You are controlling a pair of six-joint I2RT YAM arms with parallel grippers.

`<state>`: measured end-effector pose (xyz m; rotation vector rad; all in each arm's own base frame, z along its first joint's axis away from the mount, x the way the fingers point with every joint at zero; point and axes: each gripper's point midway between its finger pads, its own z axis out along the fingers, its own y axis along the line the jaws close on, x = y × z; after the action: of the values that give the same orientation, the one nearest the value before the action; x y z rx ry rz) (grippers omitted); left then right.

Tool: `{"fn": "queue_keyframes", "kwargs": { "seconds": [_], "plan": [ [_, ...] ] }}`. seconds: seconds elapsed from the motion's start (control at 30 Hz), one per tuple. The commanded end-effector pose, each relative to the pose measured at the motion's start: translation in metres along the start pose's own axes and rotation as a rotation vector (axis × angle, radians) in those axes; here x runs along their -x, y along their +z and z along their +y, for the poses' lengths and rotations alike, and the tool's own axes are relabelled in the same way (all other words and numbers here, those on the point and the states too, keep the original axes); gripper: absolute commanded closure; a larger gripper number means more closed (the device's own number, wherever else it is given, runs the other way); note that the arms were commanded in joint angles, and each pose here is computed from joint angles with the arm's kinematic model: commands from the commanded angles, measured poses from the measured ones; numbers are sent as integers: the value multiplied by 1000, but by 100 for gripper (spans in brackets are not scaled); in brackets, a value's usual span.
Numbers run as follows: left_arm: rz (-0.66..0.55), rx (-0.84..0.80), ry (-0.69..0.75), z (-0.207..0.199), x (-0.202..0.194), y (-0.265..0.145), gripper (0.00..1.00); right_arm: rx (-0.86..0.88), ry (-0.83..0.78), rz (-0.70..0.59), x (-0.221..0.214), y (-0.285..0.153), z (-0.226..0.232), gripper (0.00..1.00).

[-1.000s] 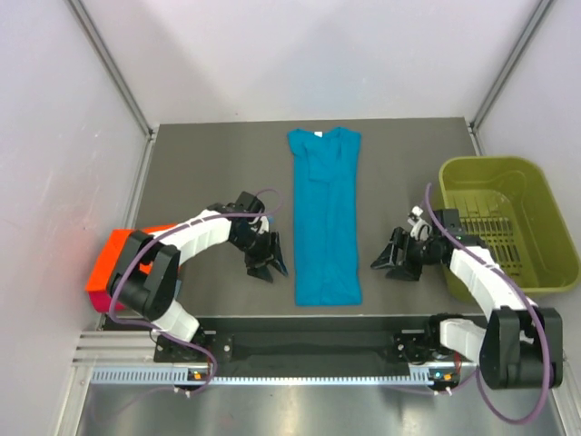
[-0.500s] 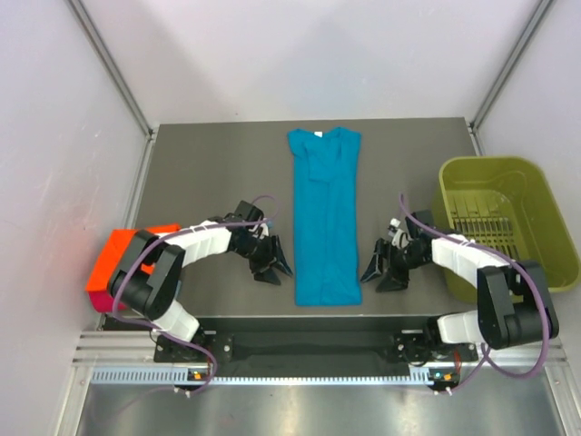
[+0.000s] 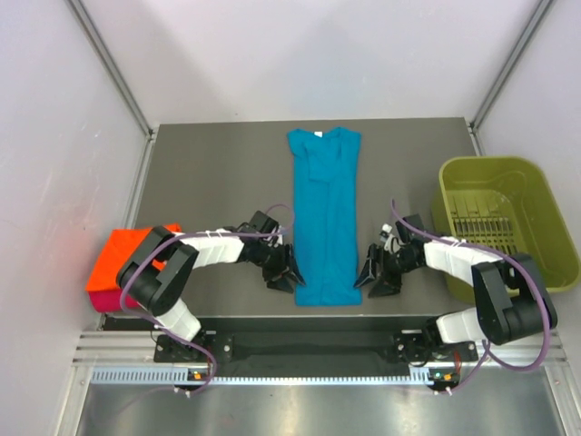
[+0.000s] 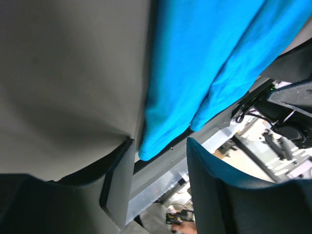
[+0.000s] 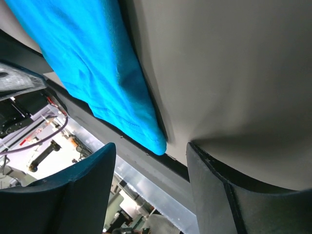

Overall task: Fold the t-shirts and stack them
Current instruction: Fold the tshirt

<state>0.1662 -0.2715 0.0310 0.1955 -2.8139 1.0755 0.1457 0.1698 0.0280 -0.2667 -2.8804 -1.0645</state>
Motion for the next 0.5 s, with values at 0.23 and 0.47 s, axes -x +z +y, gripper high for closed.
{"fn": "queue_keyframes", "kwargs": {
  "seconds": [0.23, 0.47],
  "plan": [
    [-5, -24, -16, 1, -8, 10, 49, -3, -24, 18, -3, 17, 6, 42],
    [5, -21, -8, -3, -12, 16, 55, -2, -39, 39, -6, 23, 12, 47]
  ]
}}
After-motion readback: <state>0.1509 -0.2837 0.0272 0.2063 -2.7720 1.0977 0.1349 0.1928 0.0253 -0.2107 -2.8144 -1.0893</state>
